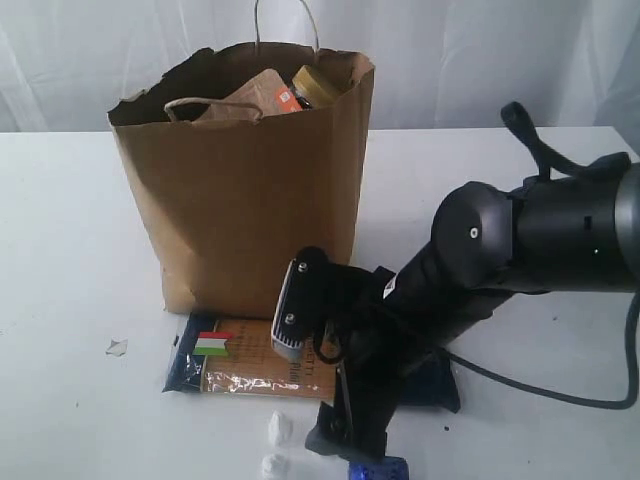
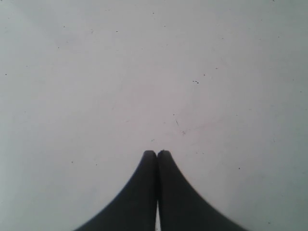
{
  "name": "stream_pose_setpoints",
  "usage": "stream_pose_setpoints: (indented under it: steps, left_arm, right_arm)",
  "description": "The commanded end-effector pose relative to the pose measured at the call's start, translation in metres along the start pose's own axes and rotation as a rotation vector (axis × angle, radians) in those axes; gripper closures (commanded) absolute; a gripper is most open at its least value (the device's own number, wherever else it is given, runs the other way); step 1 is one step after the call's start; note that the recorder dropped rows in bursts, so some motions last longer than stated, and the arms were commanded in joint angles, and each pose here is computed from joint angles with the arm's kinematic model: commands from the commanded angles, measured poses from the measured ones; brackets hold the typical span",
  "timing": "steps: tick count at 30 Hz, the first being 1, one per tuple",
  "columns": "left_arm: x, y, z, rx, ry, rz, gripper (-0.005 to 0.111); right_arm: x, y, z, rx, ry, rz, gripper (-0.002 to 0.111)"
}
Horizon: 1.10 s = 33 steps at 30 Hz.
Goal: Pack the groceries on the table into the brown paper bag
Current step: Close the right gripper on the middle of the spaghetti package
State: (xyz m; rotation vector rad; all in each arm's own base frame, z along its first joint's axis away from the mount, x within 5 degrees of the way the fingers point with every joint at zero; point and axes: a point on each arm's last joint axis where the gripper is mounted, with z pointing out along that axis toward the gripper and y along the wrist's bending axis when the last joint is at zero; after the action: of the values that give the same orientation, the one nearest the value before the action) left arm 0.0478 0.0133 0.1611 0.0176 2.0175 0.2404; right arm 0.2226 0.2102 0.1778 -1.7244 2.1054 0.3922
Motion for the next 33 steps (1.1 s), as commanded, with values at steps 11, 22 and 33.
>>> stream_pose_setpoints:
  steps: [11, 22, 33]
  left_arm:
    - [0.001, -0.001, 0.000, 0.010, 0.002, 0.001, 0.107]
    - [0.001, -0.001, 0.000, 0.010, 0.002, 0.001, 0.107]
    - [0.001, -0.001, 0.000, 0.010, 0.002, 0.001, 0.107]
  right_arm:
    - [-0.002, -0.024, -0.024, 0.113, 0.034, 0.064, 0.013]
    - [0.017, -0.047, 0.022, 0.013, 0.194, -0.094, 0.016]
    - [0.016, -0.056, 0.035, 0.086, 0.162, -0.097, 0.016]
